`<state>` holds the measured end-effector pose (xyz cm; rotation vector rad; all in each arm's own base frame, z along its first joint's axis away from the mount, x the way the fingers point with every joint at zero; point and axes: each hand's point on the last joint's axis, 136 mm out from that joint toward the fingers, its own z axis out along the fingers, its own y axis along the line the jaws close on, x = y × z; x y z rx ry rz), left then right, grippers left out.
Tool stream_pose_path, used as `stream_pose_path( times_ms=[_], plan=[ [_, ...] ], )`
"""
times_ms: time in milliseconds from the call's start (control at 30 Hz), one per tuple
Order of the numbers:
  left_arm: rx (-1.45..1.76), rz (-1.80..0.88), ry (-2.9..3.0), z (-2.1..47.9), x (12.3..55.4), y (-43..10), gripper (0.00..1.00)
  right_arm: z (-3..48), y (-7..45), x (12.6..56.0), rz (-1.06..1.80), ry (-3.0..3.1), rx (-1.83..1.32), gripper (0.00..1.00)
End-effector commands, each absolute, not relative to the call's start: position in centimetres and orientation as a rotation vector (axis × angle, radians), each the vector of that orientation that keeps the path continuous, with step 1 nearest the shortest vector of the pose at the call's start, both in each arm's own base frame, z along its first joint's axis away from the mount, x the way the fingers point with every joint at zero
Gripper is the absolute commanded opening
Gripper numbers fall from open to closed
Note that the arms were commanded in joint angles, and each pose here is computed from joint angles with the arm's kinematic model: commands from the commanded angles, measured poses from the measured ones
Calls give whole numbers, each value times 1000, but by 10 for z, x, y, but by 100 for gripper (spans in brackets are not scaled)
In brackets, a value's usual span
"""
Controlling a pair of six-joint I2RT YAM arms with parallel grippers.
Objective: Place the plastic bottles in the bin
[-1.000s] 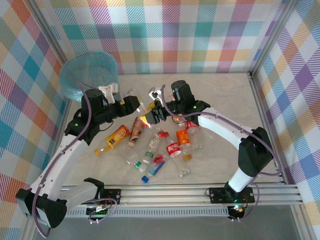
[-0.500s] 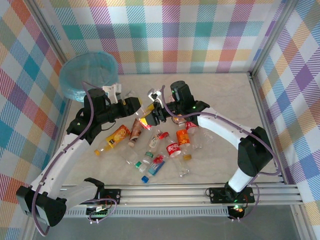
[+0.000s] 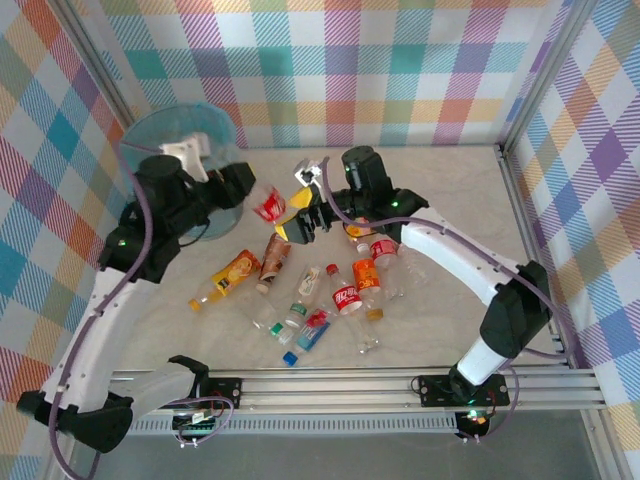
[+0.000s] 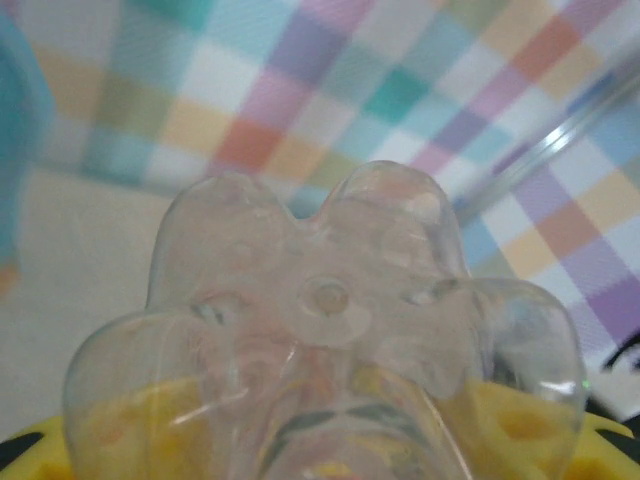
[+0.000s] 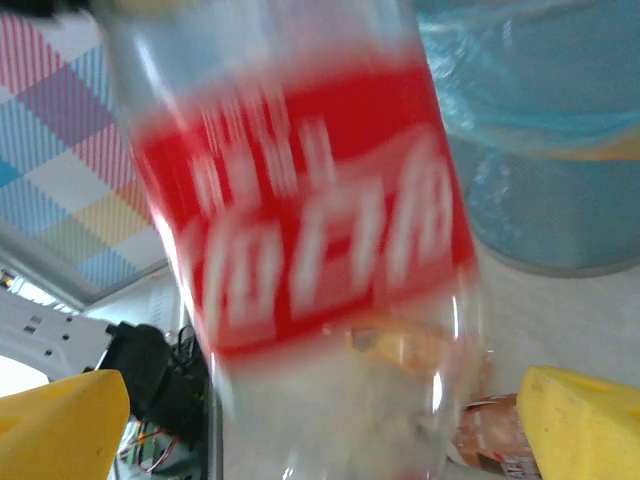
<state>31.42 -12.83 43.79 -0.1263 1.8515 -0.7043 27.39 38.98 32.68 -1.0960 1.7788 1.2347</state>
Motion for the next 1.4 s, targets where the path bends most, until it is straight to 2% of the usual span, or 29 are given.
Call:
stream_pose_path(
  times_ms=[0,233,400,600,733,867,1067,1233,1367],
  plan=[
    [-170,-441,1740,487,319,-86,51,360,375,276,1135,1769,-1016,100],
    [-211,-173,1626,564,354,-34,50,380,369,271,1129,1743,-994,100],
    [-283,-50,1630,562,408,8,50,381,368,268,1144,1769,-994,100],
    [-374,-70,1748,512,482,59,50,379,364,263,1151,1795,-1001,100],
    [-458,-139,1863,451,522,83,51,373,361,261,1141,1829,-995,100],
    [-456,-123,2008,392,545,86,53,366,359,259,1148,1861,-985,100],
    [-446,-135,2145,329,560,84,59,355,357,256,1163,1911,-964,100],
    [-437,-117,2186,308,563,86,77,346,353,256,1150,1941,-941,100],
    [-425,-123,2158,319,564,85,85,341,351,257,1131,1956,-935,100]
  ],
)
